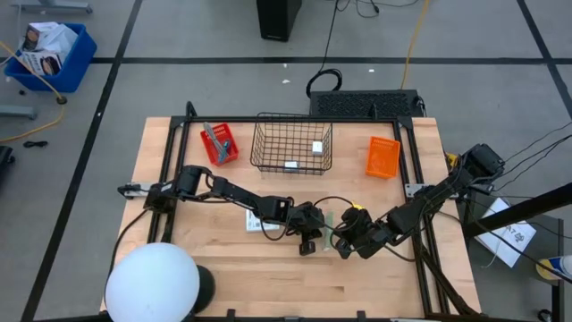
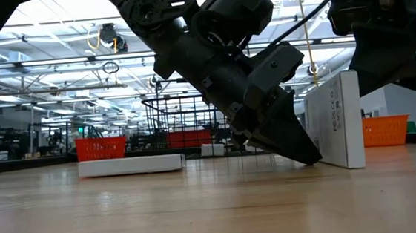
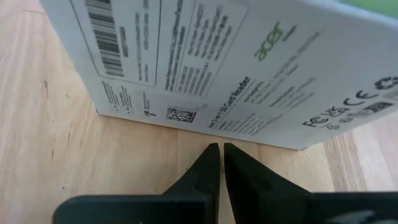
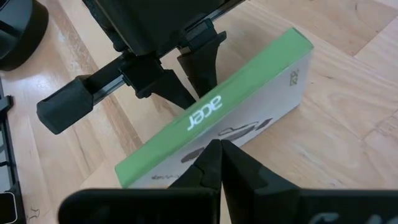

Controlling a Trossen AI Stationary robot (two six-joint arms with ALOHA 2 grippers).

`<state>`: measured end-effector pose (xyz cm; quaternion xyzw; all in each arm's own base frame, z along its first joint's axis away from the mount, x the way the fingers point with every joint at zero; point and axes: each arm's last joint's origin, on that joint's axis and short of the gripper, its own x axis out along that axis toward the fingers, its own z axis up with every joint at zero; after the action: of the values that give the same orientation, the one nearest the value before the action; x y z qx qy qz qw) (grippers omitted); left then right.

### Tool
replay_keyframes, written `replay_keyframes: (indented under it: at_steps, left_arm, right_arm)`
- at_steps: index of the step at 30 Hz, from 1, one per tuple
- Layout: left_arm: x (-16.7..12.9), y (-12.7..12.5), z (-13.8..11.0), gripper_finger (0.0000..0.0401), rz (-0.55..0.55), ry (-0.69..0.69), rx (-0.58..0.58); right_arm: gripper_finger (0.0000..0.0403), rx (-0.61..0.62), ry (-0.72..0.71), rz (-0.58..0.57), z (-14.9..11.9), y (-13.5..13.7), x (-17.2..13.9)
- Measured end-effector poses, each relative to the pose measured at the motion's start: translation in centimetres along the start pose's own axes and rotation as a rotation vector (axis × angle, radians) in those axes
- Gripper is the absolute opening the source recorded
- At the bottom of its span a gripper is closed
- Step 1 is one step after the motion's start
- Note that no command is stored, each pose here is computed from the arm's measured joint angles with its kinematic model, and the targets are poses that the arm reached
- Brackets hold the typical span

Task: Pick and place items into bin
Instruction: Put the right card reader box into the orange bin

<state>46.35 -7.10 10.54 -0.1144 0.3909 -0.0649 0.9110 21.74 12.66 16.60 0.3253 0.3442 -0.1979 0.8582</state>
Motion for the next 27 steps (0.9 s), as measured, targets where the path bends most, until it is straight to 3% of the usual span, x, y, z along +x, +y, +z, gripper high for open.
replay_keyframes:
  at_steps: [15, 27]
  left_arm:
    - [-0.8, 0.1, 0.2, 0.0031, -0.014, 0.038, 0.017]
    - [-1.3, 0.2, 0.3, 0.0031, -0.007, 0.058, 0.015]
  right_arm:
    - [0.0000, 0.025, 0.052, 0.013, -0.1, 0.0, 0.0]
    - [0.0000, 0.112, 0.190, -0.007, 0.8, -0.9, -0.8]
